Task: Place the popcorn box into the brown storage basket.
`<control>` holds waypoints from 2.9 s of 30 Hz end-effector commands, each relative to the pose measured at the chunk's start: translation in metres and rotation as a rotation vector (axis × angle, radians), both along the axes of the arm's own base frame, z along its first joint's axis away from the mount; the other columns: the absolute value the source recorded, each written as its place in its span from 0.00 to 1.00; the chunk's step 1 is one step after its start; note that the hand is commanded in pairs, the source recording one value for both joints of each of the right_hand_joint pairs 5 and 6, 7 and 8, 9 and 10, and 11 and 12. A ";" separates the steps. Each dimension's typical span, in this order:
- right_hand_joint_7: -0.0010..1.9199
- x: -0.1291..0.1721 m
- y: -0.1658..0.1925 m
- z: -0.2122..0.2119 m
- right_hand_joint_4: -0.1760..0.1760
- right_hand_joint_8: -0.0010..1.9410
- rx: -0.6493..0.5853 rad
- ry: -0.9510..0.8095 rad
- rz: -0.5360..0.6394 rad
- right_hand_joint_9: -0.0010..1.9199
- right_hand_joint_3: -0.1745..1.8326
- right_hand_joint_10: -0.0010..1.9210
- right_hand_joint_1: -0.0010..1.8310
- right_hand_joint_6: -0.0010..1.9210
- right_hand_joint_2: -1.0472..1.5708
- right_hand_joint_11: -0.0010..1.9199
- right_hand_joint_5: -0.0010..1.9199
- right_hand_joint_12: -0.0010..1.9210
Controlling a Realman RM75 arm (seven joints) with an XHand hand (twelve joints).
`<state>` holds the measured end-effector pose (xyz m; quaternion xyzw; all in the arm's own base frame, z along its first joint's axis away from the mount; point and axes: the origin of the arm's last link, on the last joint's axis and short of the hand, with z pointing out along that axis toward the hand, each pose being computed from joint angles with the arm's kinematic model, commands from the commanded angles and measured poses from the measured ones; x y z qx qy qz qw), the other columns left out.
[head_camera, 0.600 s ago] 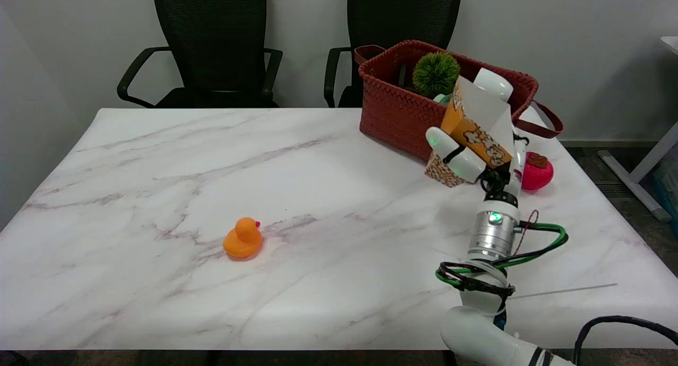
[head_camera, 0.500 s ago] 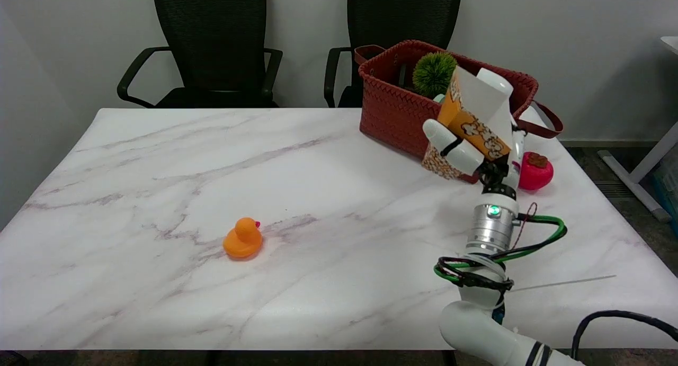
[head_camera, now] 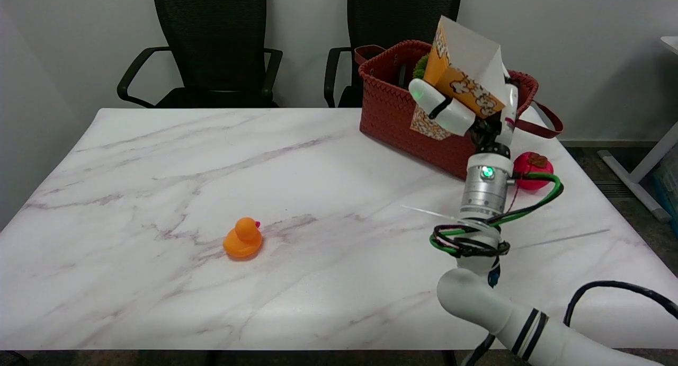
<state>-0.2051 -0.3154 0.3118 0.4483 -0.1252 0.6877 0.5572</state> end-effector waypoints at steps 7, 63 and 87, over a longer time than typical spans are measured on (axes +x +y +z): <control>0.62 0.068 -0.076 0.048 0.50 0.62 0.023 0.096 0.004 0.48 0.25 0.47 0.60 0.25 0.53 0.50 0.25 0.50; 0.63 0.060 -0.211 0.057 0.50 0.62 -0.126 0.545 -0.566 0.46 0.23 0.46 0.58 0.26 0.51 0.44 0.26 0.44; 0.63 0.044 -0.213 0.059 0.50 0.62 -0.124 0.542 -0.643 0.47 0.21 0.47 0.56 0.27 0.56 0.43 0.27 0.43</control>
